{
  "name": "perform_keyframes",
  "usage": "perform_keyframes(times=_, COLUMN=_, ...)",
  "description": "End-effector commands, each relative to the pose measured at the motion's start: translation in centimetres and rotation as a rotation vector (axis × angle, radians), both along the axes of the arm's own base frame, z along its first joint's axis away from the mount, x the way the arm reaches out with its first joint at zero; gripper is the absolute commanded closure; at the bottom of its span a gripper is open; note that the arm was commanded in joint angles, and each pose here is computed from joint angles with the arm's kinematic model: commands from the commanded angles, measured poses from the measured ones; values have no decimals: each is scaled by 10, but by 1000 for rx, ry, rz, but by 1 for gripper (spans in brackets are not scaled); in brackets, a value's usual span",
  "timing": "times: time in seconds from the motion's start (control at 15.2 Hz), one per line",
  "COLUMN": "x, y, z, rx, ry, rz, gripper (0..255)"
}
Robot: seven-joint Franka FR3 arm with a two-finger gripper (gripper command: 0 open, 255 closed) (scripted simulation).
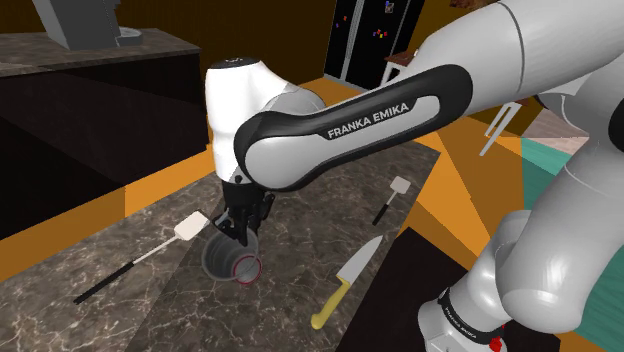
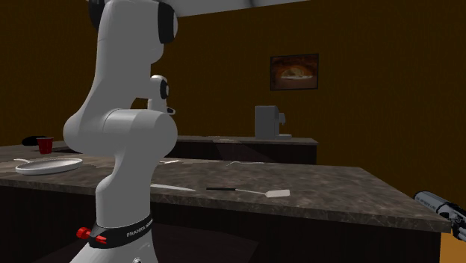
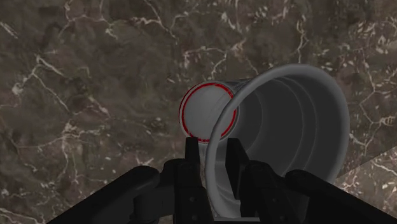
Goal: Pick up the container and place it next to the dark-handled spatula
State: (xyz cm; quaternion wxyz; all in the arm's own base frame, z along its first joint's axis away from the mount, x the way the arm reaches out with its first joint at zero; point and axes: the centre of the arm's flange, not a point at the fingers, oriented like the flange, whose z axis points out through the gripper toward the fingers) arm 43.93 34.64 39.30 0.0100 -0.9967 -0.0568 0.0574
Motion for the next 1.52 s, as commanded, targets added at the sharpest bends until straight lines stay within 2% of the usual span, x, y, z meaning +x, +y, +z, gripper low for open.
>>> perform_keyframes(times=0.0, x=-2, y=0, z=-8, rx=-1, ry=3, rz=1, gripper=255)
perform_keyframes(times=0.46, x=-2, y=0, z=-8, rx=-1, ry=3, rz=1, gripper=255)
perform_keyframes(times=0.53, x=-2, y=0, z=-7, rx=-1, ry=3, rz=1, gripper=0)
perform_keyframes(times=0.86, x=-2, y=0, z=-8, rx=-1, ry=3, rz=1, gripper=0)
perform_keyframes(times=1.12, x=4, y=0, z=42, rx=-1, ry=3, rz=1, gripper=0)
perform_keyframes(times=1.45, x=4, y=0, z=42, rx=-1, ry=3, rz=1, gripper=0)
